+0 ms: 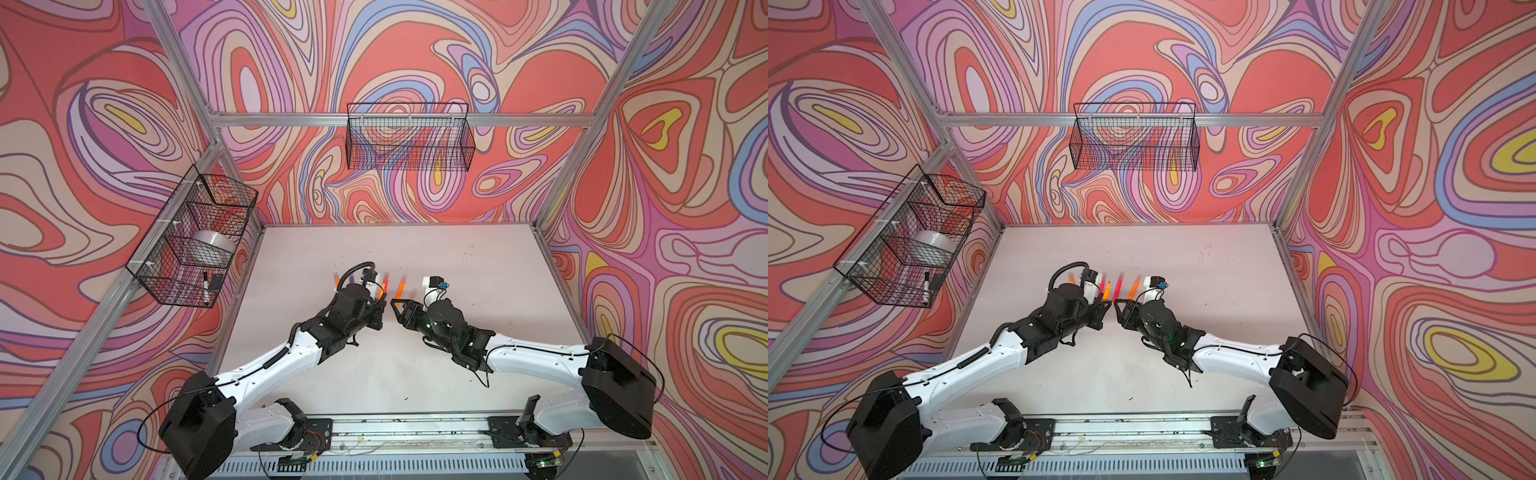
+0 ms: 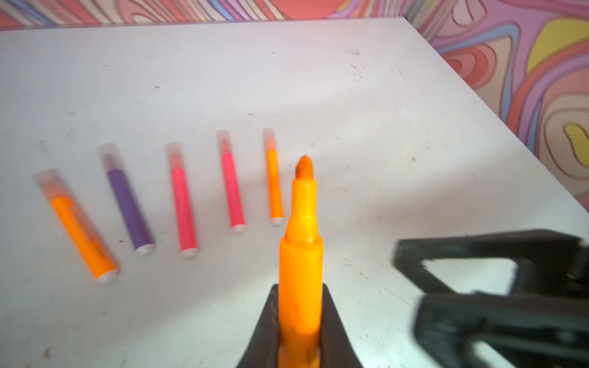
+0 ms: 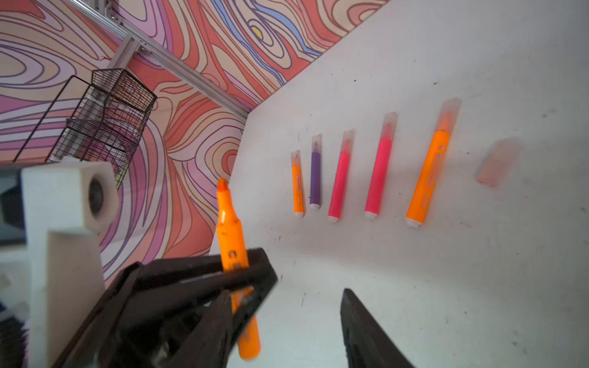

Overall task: Insert the pens into the pen caps
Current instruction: 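Hold the marker upright with the left gripper while the right grasps the translucent cap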

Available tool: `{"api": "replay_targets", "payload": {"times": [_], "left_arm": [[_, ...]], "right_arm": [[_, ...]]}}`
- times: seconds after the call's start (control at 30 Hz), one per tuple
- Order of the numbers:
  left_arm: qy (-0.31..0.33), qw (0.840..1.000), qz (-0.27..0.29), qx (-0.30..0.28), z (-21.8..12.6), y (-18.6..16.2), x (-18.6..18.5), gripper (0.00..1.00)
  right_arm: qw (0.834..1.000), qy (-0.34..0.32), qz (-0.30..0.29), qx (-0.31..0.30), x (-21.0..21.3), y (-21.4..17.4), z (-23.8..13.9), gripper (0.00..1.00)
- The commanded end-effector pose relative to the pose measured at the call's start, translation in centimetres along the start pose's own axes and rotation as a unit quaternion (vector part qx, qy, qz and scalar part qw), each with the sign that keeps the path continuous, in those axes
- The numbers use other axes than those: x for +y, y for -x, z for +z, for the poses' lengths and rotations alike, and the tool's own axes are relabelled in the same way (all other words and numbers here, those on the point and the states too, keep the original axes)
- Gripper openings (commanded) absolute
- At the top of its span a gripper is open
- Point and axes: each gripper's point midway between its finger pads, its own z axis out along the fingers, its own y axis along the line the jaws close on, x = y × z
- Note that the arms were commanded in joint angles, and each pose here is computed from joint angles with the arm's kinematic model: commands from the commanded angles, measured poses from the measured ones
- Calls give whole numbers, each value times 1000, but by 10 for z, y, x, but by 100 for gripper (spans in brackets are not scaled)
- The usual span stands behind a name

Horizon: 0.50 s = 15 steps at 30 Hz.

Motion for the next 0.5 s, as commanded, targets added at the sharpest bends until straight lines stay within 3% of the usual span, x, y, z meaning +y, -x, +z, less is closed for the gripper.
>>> {"api": "replay_targets", "payload": {"times": [0.0,0.2,0.47], "left_arm": [[10,1000,-18,-12,-16,2,11,0],[7,1000,-9,-19,-30,0,12,0],[1,1000,-5,-5,-28,-8,11,0]], "right_arm": [[996,-83,-17,-33,-38,26,-7,59],[979,-198,-34,16,-95,41,31,57],[938,-323,-88,94,-152,37,88,50]]}}
